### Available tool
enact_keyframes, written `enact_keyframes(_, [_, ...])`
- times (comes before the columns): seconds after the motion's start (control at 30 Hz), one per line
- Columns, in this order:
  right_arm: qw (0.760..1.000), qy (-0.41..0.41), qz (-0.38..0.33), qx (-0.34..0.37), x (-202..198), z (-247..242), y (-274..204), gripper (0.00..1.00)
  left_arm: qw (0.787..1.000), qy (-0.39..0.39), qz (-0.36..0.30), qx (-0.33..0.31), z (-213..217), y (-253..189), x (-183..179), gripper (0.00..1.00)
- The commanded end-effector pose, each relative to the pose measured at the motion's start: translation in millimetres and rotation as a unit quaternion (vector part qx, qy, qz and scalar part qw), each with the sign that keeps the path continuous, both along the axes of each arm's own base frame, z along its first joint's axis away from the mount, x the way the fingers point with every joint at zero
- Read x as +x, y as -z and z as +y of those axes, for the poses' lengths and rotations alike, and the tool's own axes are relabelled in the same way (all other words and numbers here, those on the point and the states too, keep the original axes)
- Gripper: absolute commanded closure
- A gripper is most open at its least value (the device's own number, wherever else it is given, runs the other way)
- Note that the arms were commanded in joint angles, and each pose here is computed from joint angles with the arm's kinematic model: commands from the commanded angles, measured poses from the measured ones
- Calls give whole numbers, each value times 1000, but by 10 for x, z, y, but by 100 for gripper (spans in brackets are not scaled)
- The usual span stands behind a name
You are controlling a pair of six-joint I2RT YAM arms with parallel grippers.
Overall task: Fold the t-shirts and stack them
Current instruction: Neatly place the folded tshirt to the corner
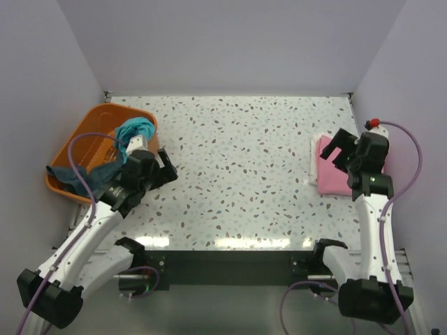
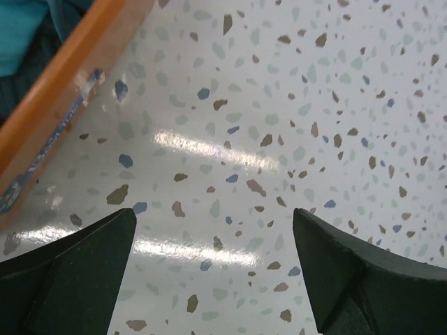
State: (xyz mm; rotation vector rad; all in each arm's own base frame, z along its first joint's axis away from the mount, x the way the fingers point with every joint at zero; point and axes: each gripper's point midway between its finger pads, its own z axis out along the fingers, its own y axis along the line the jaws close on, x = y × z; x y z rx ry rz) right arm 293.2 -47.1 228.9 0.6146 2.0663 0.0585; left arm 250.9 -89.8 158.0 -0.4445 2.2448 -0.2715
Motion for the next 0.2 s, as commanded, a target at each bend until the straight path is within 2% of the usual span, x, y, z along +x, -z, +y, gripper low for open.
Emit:
enact_keyframes(0.0, [994,-38,-89,45,-22,254,-140,1,997,-47,-57,11,202,-444,59,0])
enact_keyframes(0.17, [991,-69,-110,20,-192,321,-181,1,995,-57,-82,3,249,-628,34,0])
